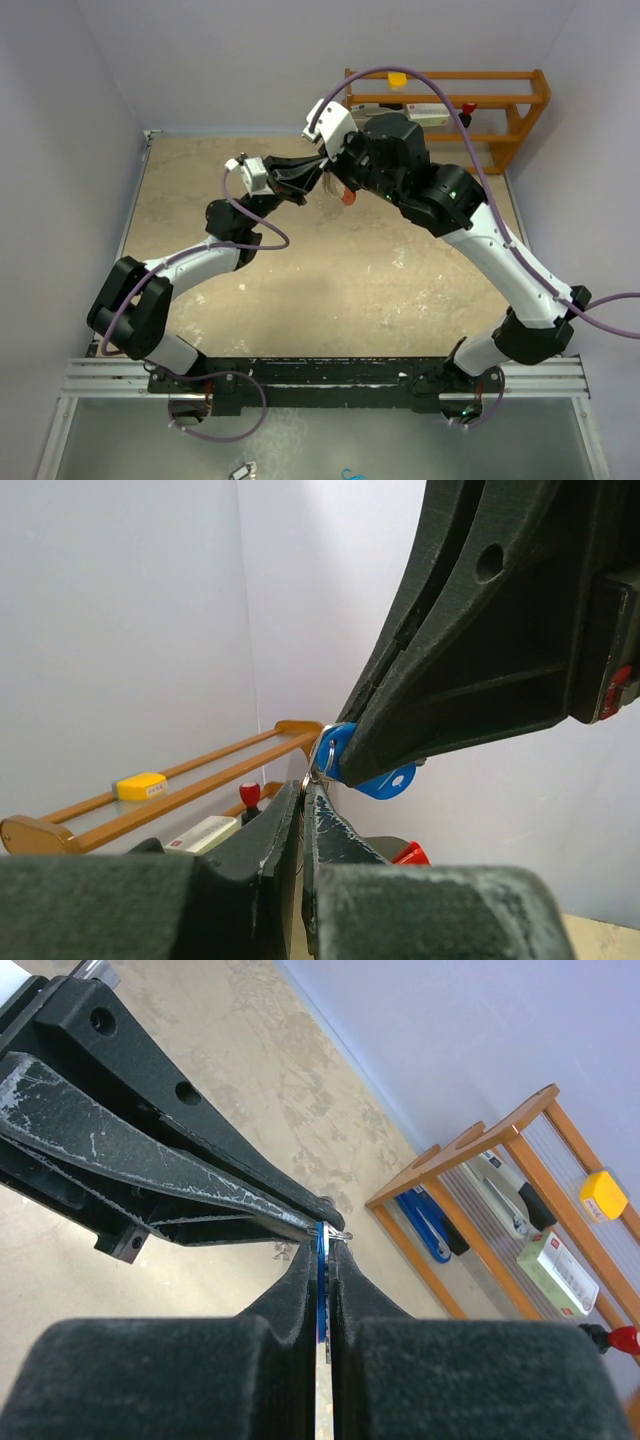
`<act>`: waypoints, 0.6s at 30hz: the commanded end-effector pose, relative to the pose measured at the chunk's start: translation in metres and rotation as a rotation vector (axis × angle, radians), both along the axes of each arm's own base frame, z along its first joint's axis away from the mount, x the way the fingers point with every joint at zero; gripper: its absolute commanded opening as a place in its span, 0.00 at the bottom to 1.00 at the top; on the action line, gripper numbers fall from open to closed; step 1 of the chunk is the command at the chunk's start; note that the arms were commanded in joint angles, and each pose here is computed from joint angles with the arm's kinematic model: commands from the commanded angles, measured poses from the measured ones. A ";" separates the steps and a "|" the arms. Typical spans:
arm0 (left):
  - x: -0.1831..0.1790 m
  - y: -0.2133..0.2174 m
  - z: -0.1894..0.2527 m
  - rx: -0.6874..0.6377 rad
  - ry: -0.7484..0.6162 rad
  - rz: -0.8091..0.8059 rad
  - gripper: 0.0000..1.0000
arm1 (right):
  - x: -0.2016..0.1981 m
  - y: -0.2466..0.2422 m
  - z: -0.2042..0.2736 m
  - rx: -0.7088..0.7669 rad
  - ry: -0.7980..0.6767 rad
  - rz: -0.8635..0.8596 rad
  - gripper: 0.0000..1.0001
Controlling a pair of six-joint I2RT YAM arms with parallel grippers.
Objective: Remove the keys from the keyring
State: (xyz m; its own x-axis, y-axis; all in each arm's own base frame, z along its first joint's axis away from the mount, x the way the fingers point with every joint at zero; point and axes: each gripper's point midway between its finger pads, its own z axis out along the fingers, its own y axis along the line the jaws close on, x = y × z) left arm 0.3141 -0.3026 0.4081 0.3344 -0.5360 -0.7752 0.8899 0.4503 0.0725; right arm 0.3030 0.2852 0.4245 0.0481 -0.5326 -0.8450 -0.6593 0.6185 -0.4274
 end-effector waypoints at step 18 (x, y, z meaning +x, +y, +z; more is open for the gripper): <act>-0.043 0.045 0.061 -0.102 -0.191 0.140 0.00 | -0.003 -0.026 0.024 0.074 -0.119 -0.083 0.00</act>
